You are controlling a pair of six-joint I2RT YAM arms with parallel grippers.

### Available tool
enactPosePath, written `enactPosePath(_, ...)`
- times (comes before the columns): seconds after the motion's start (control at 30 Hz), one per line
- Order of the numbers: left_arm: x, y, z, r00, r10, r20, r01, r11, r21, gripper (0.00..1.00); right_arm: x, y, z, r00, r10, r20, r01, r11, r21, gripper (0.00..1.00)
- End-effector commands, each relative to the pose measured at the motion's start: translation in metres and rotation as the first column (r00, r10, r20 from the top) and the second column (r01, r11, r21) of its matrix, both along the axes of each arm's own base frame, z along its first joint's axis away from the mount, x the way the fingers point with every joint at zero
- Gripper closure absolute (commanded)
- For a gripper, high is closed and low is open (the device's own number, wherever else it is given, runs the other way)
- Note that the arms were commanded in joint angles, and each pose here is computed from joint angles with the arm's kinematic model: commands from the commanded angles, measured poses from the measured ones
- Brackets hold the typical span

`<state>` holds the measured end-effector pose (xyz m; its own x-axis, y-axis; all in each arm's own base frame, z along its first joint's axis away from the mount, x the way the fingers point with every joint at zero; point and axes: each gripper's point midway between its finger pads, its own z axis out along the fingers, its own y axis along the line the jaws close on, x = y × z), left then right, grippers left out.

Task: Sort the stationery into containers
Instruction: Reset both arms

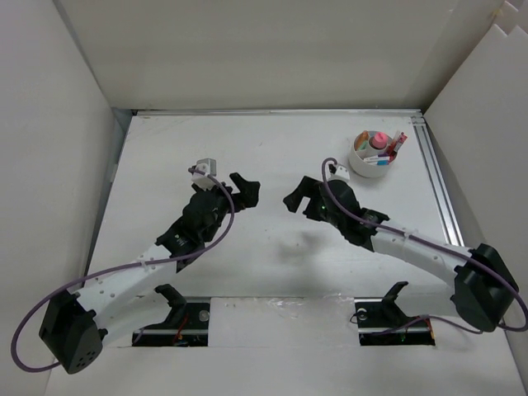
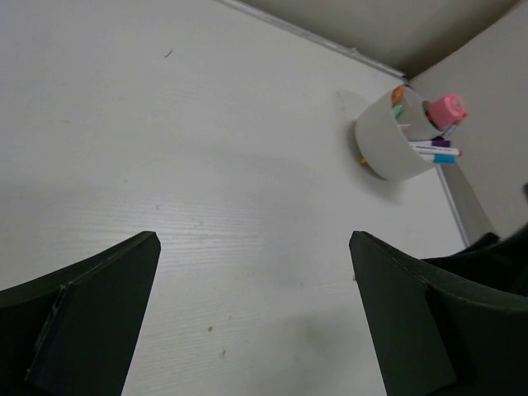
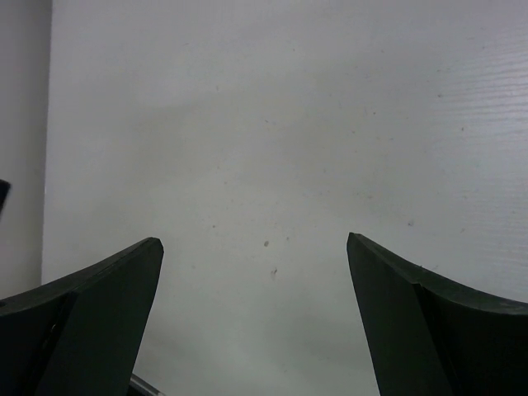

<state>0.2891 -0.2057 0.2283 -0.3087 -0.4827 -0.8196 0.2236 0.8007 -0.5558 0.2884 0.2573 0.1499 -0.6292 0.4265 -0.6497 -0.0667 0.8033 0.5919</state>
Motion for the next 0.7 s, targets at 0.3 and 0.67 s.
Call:
enactPosePath(0.3, -0.008, 0.031, -0.028, 0.99, 0.104, -0.099, -0.101, 0.994, 0.027, 0.0, 0.002, -0.007, 0.048, 0.989, -0.063, 0.132, 0.048, 0.992, 0.114, 0.0)
enactPosePath(0.67, -0.011, 0.022, -0.011, 0.997, 0.041, -0.067, -0.04, 0.999, 0.017, 0.0, 0.002, -0.017, 0.054, 0.983, -0.098, 0.154, 0.08, 0.989, 0.121, 0.0)
